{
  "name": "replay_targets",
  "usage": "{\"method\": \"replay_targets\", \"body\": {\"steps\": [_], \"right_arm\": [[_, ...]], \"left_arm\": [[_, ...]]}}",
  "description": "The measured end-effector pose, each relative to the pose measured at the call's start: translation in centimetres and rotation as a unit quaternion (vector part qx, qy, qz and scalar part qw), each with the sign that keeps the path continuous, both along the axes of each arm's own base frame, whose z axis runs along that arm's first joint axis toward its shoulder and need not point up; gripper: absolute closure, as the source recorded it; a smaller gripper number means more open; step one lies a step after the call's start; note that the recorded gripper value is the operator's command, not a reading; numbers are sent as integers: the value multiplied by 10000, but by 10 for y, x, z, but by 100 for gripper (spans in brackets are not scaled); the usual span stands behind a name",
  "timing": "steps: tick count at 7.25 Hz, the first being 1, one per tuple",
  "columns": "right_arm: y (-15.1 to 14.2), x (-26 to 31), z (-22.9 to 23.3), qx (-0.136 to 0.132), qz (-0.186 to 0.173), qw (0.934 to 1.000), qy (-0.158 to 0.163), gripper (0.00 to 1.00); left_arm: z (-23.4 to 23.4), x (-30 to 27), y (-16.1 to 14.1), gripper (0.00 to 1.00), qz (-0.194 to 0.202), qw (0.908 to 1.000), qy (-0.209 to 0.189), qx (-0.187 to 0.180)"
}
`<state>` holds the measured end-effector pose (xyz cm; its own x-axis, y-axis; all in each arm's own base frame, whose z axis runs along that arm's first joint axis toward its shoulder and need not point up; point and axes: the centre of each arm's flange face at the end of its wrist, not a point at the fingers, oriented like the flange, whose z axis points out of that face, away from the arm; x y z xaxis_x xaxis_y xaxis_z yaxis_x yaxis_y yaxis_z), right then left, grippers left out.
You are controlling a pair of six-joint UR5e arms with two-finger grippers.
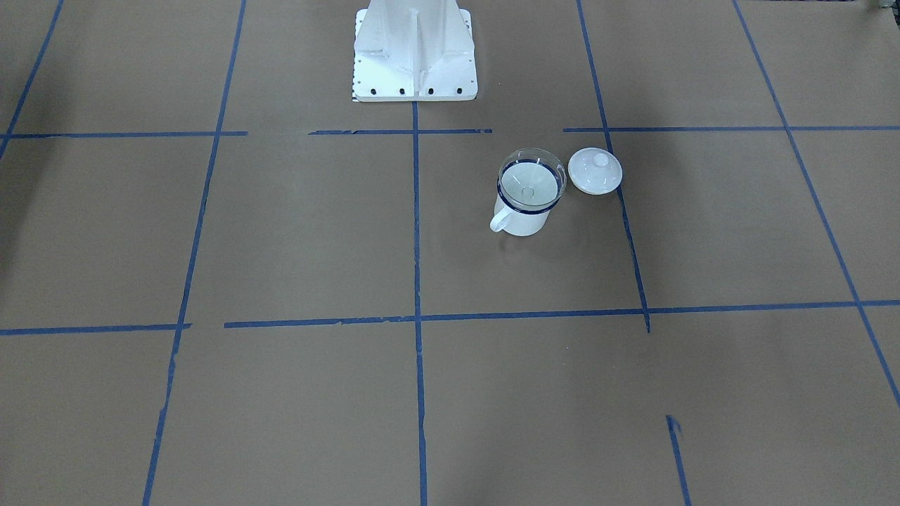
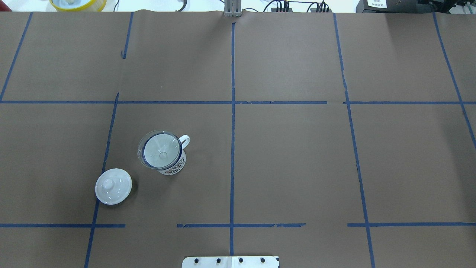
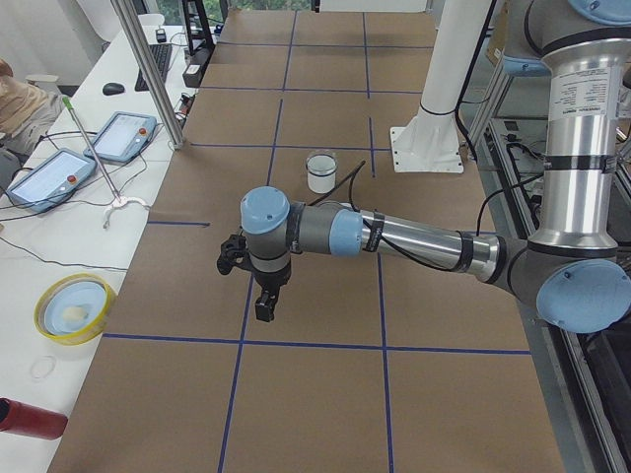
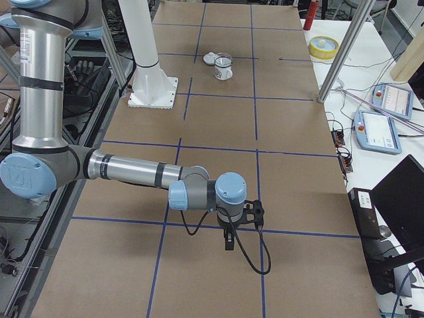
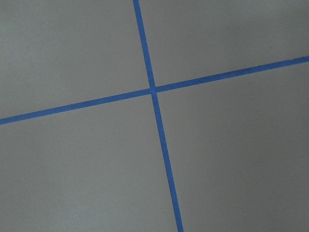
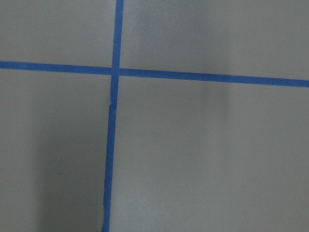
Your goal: Remove funnel from cup
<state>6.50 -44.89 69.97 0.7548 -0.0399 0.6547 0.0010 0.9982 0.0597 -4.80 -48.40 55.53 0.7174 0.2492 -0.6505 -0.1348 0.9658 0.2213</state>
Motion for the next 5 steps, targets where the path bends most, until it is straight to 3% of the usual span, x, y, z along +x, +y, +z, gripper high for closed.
{"method": "replay_targets", "body": {"steps": [2, 3, 4, 5], "right_arm": [[0, 0, 0, 0, 0, 10000, 0, 0], [0, 0, 0, 0, 0, 10000, 0, 0], [0, 0, 0, 0, 0, 10000, 0, 0], [0, 0, 0, 0, 0, 10000, 0, 0]], "left_arm": [[-68, 52, -37, 0, 484, 9961, 66, 731], [-113, 83, -60, 0, 723, 9895, 131, 1246], [-146, 101, -78, 0, 826, 9838, 182, 1581], [-168, 110, -92, 0, 676, 9832, 232, 1677]]}}
